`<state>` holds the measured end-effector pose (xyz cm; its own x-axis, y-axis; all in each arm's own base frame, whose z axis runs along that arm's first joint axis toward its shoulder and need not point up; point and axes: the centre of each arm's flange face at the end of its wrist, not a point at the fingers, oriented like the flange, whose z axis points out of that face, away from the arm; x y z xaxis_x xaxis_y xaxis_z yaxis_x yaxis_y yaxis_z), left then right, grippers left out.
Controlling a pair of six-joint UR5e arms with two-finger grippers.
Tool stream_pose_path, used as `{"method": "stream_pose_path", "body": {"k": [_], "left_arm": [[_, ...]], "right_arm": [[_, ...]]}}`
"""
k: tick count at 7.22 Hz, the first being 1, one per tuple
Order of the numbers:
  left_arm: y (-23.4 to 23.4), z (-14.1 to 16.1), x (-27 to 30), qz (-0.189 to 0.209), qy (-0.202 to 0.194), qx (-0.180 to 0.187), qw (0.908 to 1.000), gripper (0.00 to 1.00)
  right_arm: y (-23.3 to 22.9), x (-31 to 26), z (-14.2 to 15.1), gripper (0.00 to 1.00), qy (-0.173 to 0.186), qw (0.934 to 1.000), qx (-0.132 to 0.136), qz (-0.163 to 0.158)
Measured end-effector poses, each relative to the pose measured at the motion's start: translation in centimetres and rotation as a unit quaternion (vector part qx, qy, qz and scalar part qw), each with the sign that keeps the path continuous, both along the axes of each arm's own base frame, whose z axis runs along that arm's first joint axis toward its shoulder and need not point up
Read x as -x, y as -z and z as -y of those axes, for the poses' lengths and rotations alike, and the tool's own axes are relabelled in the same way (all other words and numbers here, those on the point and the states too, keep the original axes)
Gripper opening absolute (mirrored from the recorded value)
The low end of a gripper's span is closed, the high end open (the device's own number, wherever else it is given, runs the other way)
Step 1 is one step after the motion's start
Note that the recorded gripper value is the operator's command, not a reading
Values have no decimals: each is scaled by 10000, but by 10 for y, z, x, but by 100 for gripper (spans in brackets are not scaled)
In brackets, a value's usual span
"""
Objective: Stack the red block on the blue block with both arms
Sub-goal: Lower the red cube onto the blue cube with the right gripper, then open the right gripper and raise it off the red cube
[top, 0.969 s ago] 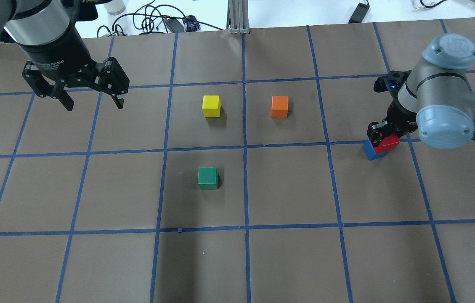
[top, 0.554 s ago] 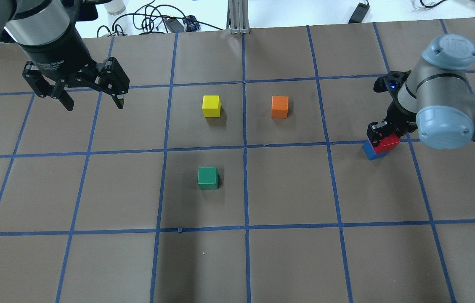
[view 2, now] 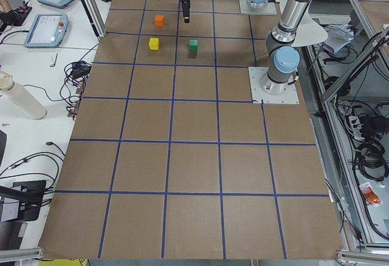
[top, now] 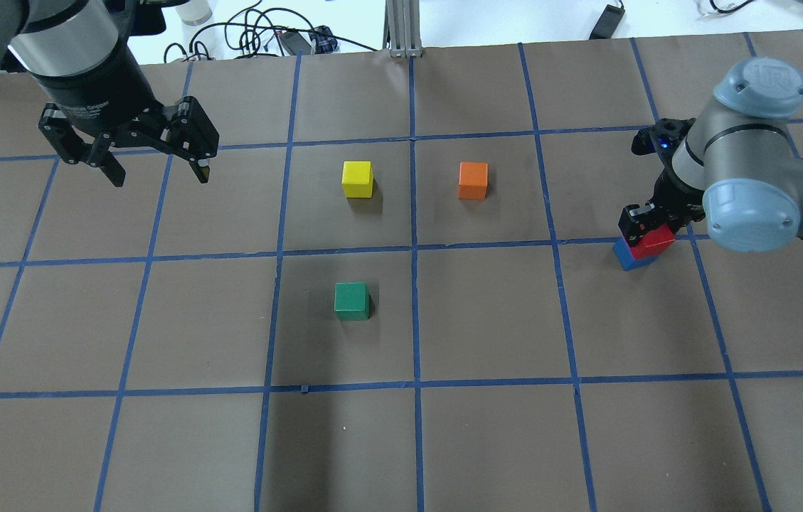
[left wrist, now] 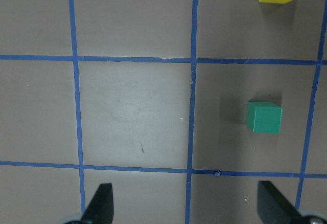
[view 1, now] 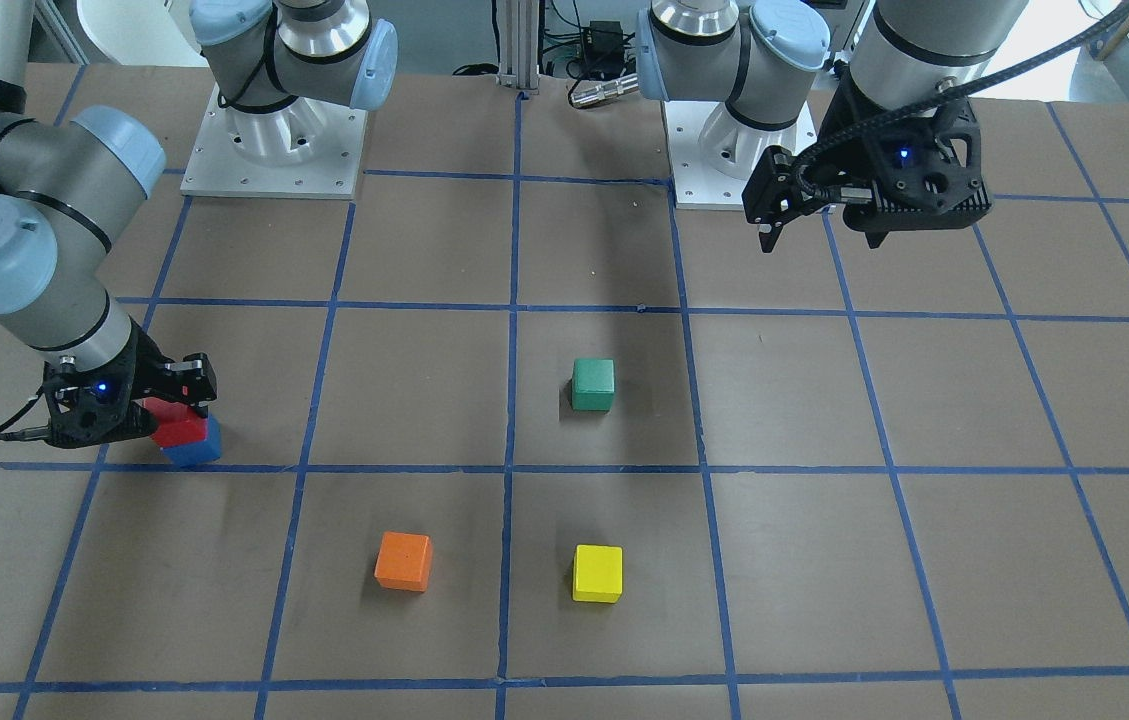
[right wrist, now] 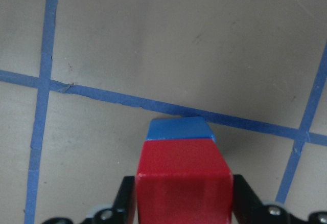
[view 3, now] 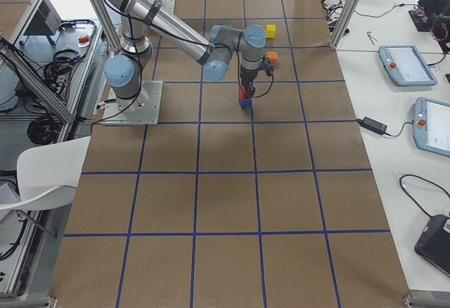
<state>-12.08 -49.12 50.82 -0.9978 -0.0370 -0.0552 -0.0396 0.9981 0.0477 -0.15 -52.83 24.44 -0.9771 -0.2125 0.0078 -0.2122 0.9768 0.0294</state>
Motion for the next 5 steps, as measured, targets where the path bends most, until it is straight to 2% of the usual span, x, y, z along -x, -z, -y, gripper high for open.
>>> {"method": "stream_pose_path", "body": {"k": [1,3,5], "left_arm": [[0,0,0,0,9,11,10000,100],[-1,1,0,0,25,40,10000,100],[-1,1,0,0,30,58,10000,100]], "right_arm": [[-2,0,1,98,14,10000,7,-3],[-24,0,3,100,66,9999,97,-21],[-81,-2,0,100,208,9998,-19,12]]}}
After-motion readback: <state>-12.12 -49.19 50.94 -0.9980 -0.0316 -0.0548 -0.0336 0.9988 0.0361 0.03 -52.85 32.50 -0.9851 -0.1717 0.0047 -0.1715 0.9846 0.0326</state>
